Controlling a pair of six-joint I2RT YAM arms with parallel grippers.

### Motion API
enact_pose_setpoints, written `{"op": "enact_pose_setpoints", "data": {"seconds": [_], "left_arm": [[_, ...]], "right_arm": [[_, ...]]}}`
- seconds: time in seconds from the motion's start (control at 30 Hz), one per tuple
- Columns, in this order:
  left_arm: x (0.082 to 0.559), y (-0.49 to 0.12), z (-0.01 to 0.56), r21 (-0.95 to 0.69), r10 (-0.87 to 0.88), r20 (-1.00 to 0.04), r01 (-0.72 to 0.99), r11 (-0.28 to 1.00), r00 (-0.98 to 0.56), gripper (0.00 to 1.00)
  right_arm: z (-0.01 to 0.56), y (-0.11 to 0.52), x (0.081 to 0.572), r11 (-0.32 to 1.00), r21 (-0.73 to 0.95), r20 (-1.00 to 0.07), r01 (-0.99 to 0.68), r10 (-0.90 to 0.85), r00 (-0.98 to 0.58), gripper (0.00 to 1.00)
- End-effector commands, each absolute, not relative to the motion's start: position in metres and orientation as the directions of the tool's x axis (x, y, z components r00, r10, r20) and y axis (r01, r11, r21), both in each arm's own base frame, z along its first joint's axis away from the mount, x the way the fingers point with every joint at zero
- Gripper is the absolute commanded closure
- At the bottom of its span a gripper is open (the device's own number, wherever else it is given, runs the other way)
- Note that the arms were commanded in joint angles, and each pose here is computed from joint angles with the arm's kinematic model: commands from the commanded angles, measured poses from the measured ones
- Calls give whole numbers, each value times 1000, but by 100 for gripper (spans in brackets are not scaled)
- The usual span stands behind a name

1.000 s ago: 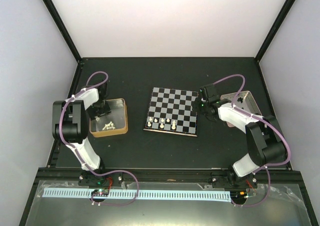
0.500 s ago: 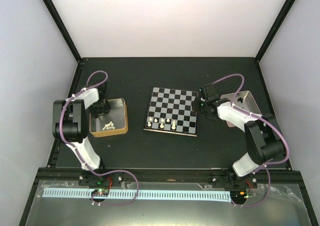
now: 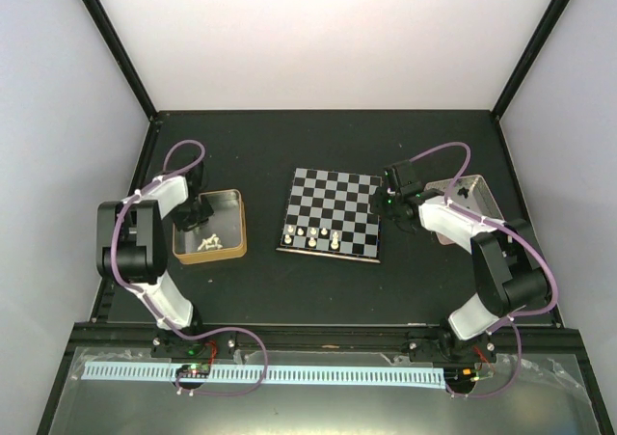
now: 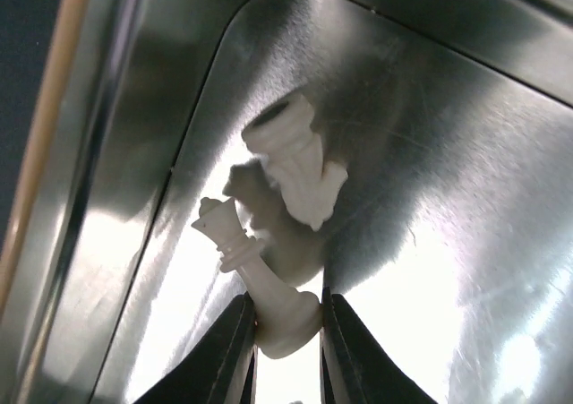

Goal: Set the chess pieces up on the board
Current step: Pick up the chess piece from the storage box.

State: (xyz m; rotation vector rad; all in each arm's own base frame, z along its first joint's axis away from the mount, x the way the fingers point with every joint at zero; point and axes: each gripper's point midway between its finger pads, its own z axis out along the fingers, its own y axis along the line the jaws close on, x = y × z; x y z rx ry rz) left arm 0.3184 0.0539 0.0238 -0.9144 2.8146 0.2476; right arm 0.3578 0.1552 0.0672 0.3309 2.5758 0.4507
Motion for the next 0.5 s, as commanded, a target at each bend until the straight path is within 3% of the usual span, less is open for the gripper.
{"op": "enact_pose_setpoints", "data": {"seconds": [0.0,0.2,0.33,0.47], "left_arm": [[318,45,42,23,-575,-232,-596,803,-784,86],[314,13,62,-81,-530,-230,-527,846,-816,86],[316,-18,79,-151,-460,-253,-435,888,-851,86],[316,-44,87,-193,-380,-269,-337,921,-885,86]], "right_arm": [[78,159,365,914,384,-458,128,310,-833,61],[84,166,365,905,415,-458,98,301,-837,61],[119,223,357,790,573,-494,-217,122,-861,64],[137,250,349,728,607,-506,-319,45,-861,62]]}}
